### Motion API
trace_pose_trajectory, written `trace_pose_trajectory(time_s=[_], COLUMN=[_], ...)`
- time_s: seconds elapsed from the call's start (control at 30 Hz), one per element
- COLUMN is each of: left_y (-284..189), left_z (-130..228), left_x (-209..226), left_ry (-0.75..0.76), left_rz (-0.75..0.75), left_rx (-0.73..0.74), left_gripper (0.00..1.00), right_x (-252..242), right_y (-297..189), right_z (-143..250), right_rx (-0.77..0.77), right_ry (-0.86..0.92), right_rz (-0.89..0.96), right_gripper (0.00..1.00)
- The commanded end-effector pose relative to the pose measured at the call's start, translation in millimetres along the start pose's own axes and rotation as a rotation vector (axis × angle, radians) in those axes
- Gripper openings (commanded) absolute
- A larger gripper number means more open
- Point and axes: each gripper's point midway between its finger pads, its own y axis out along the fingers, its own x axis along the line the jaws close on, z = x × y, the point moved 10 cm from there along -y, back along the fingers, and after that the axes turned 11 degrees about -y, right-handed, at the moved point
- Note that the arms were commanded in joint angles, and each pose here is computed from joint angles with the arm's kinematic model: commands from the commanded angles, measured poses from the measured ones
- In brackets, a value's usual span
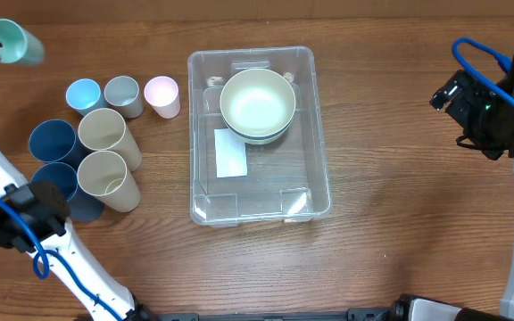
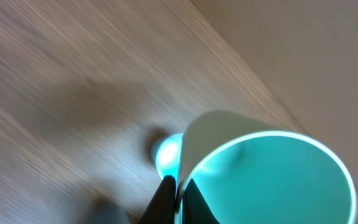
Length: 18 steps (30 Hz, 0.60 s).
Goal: Pack container
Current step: 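Carry the mint cup into the bin and release it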
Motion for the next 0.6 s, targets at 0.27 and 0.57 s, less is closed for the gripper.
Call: trace_pose_trajectory(time_s=[0.27, 0.57], left_y=[-70.5, -97.8], left_z=[184.8, 324.5], left_x=[-162.3, -215.7], left_ry=[0.595, 0.921], left_rz=[0.35, 0.343], left_rx=[0.251, 0.274], left_gripper=[0.04, 0.04], right_x=[0.2, 0.2], right_y=[-1.6, -1.6], right_z=[-3.0, -3.0], right_rx=[-0.014, -0.014], right_ry=[0.006, 0.006], right_rz=[-0.001, -0.001], right_gripper=[1.0, 1.0])
